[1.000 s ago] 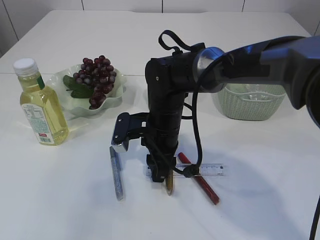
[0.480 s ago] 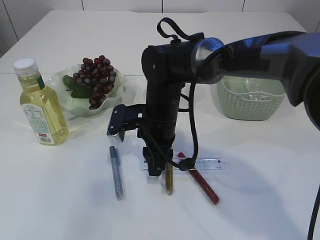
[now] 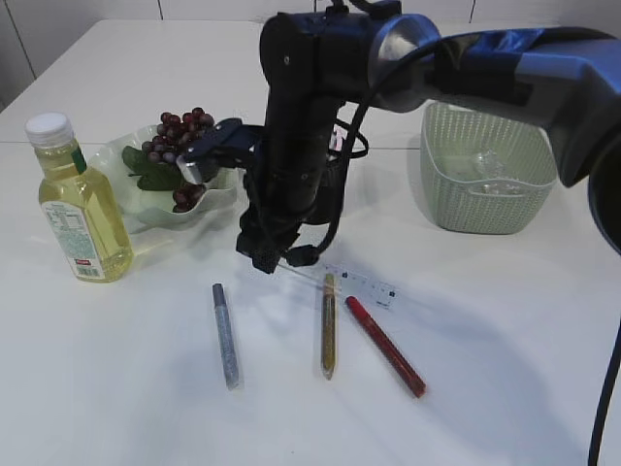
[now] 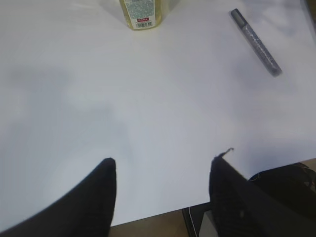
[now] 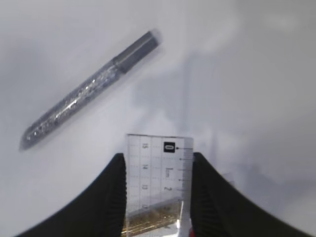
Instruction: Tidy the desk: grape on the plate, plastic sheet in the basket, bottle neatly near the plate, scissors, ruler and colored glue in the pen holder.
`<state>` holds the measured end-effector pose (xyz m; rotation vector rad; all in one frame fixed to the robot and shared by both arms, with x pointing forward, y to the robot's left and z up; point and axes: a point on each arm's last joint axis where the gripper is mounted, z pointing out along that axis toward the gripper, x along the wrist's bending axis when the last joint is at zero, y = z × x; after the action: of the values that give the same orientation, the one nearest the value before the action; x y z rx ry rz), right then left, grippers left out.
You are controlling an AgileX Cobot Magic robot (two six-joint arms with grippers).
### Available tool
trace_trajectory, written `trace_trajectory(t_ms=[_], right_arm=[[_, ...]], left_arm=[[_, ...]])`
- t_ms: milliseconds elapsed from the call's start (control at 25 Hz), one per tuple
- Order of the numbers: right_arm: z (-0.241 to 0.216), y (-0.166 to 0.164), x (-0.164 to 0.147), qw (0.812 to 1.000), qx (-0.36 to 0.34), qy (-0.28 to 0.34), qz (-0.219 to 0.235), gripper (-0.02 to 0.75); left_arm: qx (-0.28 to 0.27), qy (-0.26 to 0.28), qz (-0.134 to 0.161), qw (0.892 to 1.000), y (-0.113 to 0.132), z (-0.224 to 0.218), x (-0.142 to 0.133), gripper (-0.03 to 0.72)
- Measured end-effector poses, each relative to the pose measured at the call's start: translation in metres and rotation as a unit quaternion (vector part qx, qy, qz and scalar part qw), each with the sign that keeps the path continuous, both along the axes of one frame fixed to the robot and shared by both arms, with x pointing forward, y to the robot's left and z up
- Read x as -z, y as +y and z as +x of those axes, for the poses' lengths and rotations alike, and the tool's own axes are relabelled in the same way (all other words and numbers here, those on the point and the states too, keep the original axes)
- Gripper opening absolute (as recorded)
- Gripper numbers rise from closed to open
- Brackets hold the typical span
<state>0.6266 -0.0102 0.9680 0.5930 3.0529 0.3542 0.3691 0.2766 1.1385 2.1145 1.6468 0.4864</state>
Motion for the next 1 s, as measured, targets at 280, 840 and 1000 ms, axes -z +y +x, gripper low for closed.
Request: trace_trajectory(t_ms=[280,840,1000], right_arm=[[0.010,-0.003,-0.016,0.989,0.150,-0.018,-0.004,0.309],[0.010,-0.009,-0.033,0.954,0.300,-0.020,0.005,0.309],[0.010,-0.014,-0.044,0.951,0.307,-0.039,0.003,0.309]], left_arm=[[0.000,0.000,0.001,1.000,0.000,0.000,0.000,0.434],[-0.002,-0.002,0.008,1.000,0.002,0.000,0.000,0.434],[-0.002,-0.002,0.008,1.000,0.002,0.000,0.000,0.434]])
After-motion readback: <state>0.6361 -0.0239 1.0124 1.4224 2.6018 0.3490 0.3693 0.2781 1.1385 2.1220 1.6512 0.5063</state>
